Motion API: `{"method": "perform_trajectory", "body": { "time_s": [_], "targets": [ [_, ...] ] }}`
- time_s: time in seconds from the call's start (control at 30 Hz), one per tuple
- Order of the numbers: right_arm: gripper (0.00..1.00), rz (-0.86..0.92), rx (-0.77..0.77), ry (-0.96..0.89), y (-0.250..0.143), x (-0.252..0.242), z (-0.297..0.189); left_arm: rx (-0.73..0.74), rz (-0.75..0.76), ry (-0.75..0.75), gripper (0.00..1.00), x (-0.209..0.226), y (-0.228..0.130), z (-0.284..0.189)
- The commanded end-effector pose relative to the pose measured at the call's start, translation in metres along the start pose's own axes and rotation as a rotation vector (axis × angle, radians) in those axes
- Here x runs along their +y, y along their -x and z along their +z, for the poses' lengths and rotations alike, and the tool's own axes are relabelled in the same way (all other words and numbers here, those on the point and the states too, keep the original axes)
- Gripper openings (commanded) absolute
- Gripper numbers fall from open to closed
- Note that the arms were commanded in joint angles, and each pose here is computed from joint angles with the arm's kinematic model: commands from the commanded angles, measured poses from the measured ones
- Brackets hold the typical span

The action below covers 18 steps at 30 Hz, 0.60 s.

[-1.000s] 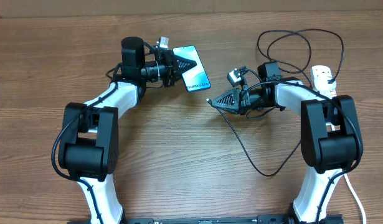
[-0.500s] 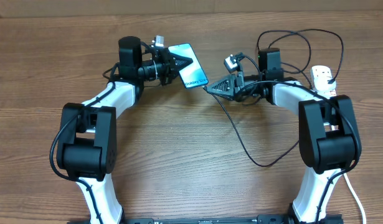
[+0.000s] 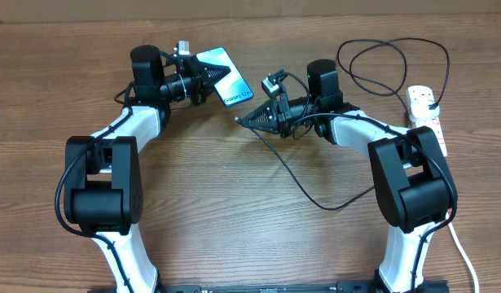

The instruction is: Plug charger to phone and switch on socket

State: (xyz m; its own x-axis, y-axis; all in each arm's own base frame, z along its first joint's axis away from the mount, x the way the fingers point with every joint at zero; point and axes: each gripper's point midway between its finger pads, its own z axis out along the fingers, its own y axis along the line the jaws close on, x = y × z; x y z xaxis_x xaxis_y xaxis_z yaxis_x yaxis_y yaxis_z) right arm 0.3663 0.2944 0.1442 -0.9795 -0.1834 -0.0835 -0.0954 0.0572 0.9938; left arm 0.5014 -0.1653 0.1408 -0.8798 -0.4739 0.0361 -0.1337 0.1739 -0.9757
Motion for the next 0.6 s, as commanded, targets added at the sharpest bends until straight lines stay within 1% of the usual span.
{"method": "perform_trajectory", "body": {
  "time_s": [0.0,0.17,0.33,0.57],
  "targets": [
    [0.04,0.022,-0.054,-0.006,0.014,0.018,-0.005,0.016,0.042,-0.034,0.04,-0.024,-0.004,0.002],
    [0.04,-0.012,-0.114,-0.005,0.029,0.026,-0.007,0.002,0.030,-0.044,0.04,-0.027,-0.001,0.001],
    [0.04,-0.001,-0.151,-0.006,0.036,0.027,-0.015,-0.014,0.030,-0.082,0.04,-0.039,0.004,-0.001],
    [0.04,0.007,-0.160,-0.005,0.038,0.027,-0.021,-0.011,0.000,-0.087,0.04,-0.040,0.004,-0.002]
  ]
}}
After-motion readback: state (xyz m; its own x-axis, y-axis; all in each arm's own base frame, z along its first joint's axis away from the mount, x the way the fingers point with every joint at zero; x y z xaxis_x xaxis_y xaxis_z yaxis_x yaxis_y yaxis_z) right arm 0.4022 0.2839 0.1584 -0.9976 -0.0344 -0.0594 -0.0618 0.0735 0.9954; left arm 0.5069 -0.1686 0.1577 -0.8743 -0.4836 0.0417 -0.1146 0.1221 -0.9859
